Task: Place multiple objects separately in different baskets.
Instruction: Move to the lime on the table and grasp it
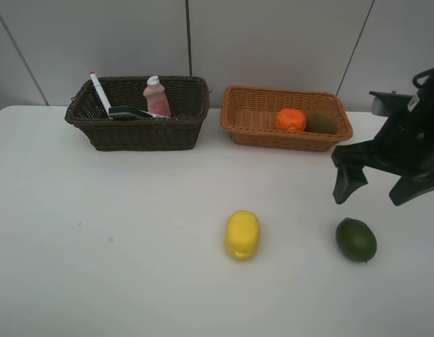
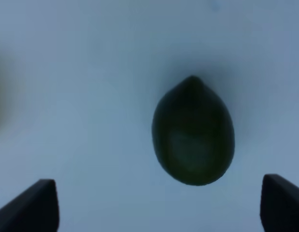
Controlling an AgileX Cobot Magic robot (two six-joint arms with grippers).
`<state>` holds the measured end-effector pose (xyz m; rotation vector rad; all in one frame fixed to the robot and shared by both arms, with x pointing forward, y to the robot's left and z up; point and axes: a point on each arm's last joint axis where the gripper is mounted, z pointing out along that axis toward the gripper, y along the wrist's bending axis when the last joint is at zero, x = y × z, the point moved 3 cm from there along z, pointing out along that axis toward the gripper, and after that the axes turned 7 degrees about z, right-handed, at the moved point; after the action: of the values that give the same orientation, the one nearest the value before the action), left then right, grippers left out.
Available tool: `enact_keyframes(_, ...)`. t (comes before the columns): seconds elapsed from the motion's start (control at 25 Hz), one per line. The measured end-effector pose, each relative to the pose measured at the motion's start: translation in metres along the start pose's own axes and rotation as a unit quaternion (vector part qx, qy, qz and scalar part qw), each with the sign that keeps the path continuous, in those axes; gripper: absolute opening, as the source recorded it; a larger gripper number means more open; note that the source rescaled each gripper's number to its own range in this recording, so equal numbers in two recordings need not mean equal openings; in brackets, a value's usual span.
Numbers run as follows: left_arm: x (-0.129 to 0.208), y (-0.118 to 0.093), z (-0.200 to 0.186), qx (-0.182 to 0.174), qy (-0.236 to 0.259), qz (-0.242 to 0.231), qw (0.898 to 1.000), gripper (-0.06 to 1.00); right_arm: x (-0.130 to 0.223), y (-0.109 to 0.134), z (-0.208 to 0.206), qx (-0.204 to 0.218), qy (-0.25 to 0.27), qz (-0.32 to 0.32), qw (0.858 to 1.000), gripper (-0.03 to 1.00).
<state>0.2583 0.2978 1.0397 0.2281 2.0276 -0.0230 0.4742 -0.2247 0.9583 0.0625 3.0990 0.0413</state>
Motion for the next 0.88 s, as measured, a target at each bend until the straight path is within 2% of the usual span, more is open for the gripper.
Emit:
enact_keyframes(0.16,0.0,0.0,0.0,0.0,0.0,0.0,1.0,0.96,0.017,0.009,0.022,-0.005,-0.009,-0.03,1.0,0.96)
enact_keyframes(0.28,0.0,0.0,0.0,0.0,0.0,0.0,1.0,0.96,0.022,0.009,0.032,-0.01,-0.018,-0.026,0.999,0.96)
enact_keyframes(0.52,0.0,0.0,0.0,0.0,0.0,0.0,1.0,0.96,0.019,0.002,0.036,0.013,-0.046,-0.017,0.999,0.96)
enact_keyframes(0.68,0.0,0.0,0.0,0.0,0.0,0.0,1.0,0.96,0.015,0.002,0.036,0.014,-0.061,-0.014,0.998,0.96)
enact_keyframes(0.88,0.0,0.0,0.0,0.0,0.0,0.0,1.0,0.96,0.013,0.002,0.055,0.03,-0.031,-0.018,0.999,0.96)
